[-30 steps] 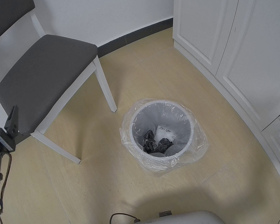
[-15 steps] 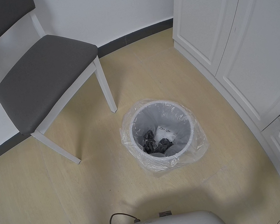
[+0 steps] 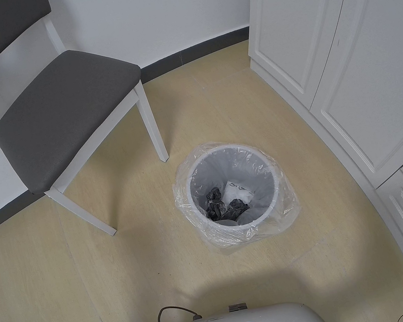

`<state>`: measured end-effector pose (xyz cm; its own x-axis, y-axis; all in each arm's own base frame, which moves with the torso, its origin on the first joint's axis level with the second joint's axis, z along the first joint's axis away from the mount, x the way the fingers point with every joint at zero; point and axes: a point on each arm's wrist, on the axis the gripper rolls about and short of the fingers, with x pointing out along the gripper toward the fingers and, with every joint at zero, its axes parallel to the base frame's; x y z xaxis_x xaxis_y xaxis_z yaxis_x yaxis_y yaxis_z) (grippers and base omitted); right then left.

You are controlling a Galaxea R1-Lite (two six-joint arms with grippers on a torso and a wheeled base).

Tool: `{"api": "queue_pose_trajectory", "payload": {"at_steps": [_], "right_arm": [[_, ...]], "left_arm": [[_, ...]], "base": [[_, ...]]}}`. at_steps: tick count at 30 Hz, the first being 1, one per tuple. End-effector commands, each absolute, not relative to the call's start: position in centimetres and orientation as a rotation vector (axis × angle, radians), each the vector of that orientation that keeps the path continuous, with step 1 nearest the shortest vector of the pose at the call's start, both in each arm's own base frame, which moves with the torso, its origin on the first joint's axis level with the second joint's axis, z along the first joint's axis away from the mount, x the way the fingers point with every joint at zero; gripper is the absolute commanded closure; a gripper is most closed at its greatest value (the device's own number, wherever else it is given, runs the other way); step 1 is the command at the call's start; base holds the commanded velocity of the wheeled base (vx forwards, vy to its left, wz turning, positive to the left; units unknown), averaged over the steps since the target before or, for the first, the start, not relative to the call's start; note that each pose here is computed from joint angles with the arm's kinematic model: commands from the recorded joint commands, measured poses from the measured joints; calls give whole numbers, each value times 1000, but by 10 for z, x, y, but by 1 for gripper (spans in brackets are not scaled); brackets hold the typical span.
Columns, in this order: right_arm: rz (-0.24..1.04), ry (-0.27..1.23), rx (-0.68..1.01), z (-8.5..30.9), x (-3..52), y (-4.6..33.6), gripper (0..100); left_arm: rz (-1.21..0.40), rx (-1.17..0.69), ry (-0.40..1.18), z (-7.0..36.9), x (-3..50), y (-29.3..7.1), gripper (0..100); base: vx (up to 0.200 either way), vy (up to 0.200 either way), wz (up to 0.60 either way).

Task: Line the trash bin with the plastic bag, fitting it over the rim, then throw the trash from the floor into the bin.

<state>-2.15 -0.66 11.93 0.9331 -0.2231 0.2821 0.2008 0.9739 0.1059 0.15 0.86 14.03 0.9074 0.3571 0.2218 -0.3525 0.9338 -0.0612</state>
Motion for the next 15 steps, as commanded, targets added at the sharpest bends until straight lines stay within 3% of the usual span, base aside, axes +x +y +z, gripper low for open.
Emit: {"api": "queue_pose_trajectory", "payload": {"at_steps": [1, 6, 15], "right_arm": [[-188, -154, 57, 91, -24, -4, 0], [-159, -74, 56, 83, -23, -4, 0], [-26, -54, 48, 81, -23, -1, 0]], "left_arm": [[385, -79, -234, 105, -23, 8, 0], [349, -78, -59, 81, -25, 8, 0], [134, -64, -41, 81, -24, 3, 0]], "base": [[0, 0, 0], [0, 0, 0], [0, 0, 0]]}}
